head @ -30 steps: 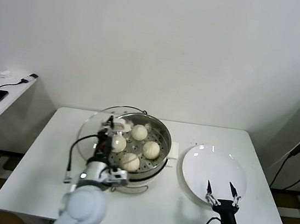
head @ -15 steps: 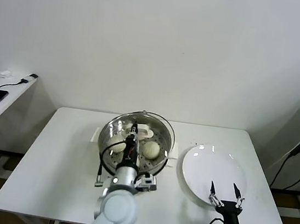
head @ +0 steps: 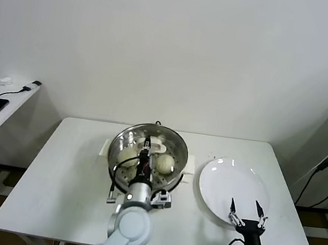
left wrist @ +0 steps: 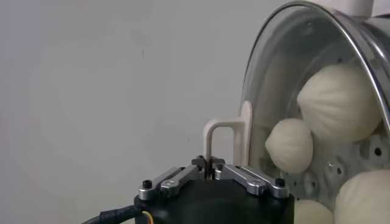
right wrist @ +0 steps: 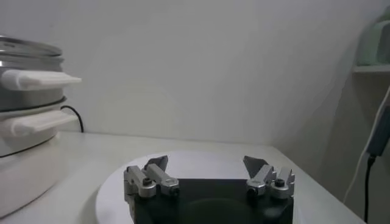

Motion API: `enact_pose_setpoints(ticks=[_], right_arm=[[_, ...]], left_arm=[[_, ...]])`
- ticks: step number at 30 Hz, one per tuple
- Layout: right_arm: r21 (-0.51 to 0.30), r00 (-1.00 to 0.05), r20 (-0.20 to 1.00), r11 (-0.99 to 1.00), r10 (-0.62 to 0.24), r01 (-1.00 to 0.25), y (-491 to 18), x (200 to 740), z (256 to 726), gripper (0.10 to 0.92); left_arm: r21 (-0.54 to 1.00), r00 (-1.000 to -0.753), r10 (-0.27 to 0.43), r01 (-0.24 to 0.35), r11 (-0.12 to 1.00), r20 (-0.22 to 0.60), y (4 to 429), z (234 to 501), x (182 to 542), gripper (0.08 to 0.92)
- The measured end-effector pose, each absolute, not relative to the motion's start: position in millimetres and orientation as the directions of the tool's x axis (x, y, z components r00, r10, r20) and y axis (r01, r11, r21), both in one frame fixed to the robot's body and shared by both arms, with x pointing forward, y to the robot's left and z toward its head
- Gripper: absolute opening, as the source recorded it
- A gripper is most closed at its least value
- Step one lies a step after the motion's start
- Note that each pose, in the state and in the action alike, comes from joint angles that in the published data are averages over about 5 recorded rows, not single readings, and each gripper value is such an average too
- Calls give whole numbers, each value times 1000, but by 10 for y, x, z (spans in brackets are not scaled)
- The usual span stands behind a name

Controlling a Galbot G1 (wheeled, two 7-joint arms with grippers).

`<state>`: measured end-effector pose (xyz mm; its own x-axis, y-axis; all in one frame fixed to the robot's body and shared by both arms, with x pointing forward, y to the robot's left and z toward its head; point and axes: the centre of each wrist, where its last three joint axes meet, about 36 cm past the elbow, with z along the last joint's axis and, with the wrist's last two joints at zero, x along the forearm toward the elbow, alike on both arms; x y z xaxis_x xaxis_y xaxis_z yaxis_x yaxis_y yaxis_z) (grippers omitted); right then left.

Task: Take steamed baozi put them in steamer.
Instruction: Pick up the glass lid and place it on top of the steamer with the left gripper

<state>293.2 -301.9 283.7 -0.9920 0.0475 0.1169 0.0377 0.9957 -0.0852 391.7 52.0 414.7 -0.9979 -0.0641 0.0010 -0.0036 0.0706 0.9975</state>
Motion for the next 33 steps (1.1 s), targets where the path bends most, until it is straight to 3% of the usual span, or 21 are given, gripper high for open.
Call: enact_pose_setpoints(ticks=[15, 25, 33], right_arm=[[-86, -994, 105, 996, 33, 24, -2999, 2937, 2810, 823], [-88, -994, 105, 996, 14, 5, -2990, 2961, 2827, 823], [-76, -994, 110, 997, 1, -8, -2932, 2976, 2831, 823]], left_arm=[[999, -997, -71, -7, 42, -4, 571, 4041, 3949, 164], [994, -999, -40, 17, 109, 21, 598, 4181, 3809, 441], [970, -1000, 11, 9, 242, 7, 742, 4424, 3644, 675]])
